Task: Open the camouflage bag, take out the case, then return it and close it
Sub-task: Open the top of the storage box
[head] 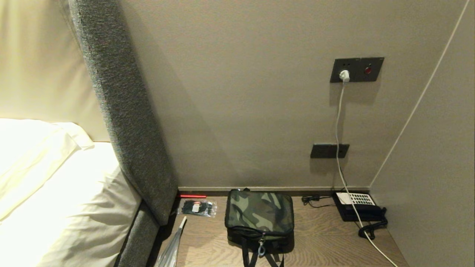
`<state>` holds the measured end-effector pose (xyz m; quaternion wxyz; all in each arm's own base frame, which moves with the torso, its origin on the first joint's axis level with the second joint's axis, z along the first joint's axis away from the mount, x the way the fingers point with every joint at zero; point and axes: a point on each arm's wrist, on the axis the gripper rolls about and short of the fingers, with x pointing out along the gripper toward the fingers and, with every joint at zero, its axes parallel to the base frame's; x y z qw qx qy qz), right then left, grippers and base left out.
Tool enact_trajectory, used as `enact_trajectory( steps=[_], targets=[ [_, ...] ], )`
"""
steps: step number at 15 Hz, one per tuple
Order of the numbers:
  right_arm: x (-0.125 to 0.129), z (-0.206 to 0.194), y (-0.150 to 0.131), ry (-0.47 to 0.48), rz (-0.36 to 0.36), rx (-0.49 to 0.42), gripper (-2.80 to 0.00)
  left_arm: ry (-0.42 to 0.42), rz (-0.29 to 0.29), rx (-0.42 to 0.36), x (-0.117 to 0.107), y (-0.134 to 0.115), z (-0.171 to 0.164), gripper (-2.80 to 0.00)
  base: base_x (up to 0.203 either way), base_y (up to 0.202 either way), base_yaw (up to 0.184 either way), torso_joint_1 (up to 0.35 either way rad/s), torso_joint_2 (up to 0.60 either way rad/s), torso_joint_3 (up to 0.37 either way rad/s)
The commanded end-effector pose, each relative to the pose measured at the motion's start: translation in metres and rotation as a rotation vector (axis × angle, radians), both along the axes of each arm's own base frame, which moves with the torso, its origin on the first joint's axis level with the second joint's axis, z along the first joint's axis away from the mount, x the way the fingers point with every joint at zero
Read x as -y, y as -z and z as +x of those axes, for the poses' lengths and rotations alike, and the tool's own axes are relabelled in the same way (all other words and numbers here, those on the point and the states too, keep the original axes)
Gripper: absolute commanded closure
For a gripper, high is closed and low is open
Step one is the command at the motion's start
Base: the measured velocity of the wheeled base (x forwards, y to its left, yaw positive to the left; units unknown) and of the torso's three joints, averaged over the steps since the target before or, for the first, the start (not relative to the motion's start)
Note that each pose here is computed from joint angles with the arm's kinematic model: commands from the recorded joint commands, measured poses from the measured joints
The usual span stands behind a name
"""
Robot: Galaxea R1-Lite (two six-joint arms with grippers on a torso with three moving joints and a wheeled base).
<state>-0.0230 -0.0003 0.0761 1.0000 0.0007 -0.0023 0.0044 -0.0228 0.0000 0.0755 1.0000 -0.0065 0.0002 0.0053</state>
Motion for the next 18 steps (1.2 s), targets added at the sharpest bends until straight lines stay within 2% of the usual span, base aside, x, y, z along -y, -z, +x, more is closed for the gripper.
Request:
enact_trajectory(
  steps=[1, 13, 18],
  targets=[
    [0.0, 0.0, 0.0005, 0.0, 0.0, 0.0, 0.0, -0.002, -0.001, -0.001, 0.0, 0.0009, 0.0001, 0.0, 0.0, 0.0, 0.0, 0.0, 0.0, 0.0],
    [0.0, -0.0001, 0.0002, 0.0, 0.0, 0.001, 0.0, -0.002, -0.001, 0.0, 0.0, 0.0005, 0.0, 0.0, 0.0, 0.0, 0.0, 0.0, 0.0, -0.002],
    [0.0, -0.0001, 0.0002, 0.0, 0.0, 0.002, 0.0, -0.001, -0.001, -0.002, 0.0, 0.0008, 0.0, 0.0, 0.0, 0.0, 0.0, 0.002, 0.0, -0.172]
  ],
)
